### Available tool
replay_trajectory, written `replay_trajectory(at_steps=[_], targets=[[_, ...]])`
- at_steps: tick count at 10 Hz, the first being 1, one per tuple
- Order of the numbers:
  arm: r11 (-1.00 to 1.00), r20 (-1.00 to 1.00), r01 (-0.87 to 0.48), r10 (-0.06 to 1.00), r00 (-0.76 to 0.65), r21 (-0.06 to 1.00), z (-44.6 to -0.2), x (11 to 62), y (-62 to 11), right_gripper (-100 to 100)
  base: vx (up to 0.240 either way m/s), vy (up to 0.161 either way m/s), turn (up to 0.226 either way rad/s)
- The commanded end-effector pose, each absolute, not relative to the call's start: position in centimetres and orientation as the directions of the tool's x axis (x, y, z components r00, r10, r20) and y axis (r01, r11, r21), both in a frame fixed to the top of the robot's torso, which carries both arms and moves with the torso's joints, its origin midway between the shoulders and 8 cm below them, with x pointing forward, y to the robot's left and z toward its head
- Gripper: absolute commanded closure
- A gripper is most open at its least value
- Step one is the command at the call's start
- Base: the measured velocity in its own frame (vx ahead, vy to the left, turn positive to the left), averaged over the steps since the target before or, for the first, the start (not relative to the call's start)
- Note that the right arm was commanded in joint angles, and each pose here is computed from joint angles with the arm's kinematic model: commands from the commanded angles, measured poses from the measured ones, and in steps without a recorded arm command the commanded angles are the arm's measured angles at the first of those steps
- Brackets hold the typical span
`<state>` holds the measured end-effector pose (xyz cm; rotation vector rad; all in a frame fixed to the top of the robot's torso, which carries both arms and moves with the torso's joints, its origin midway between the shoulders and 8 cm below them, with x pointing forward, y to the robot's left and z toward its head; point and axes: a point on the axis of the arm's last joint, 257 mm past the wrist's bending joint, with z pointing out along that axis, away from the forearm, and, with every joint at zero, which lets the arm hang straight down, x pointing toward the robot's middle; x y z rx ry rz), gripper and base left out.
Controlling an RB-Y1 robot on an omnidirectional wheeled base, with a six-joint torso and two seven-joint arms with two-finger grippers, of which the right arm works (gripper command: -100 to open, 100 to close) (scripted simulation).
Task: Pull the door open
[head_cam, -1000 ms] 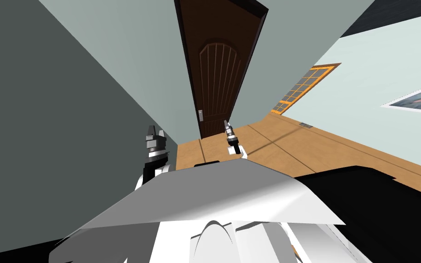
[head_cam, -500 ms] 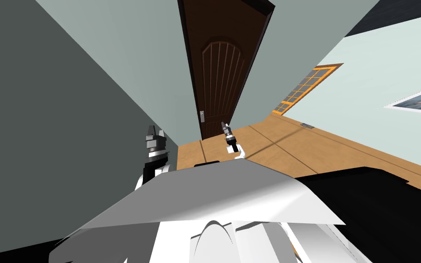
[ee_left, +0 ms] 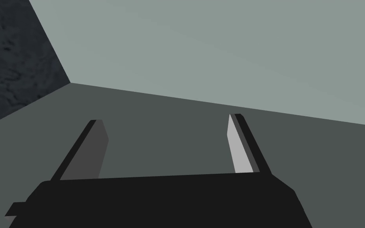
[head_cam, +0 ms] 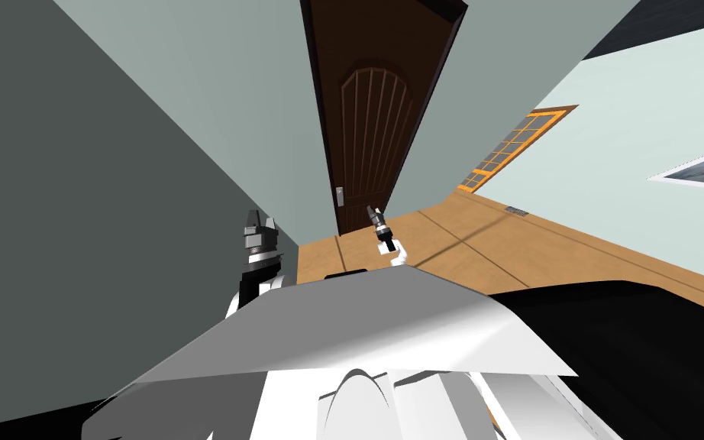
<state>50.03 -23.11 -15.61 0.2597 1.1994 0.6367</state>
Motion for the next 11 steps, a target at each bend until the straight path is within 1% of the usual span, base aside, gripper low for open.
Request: replay_trajectory(at_steps=[1,11], targets=[[0.824,-0.812,-0.302,0.546,0.205,0.479,-16.8,50.9,-22.9,-100,0.103,0.082,-0.005],[0.933,-0.943,-0.228,0.311,0.123,0.278,-23.0,55.2,-22.2,-100,0.101,0.064,-0.002]])
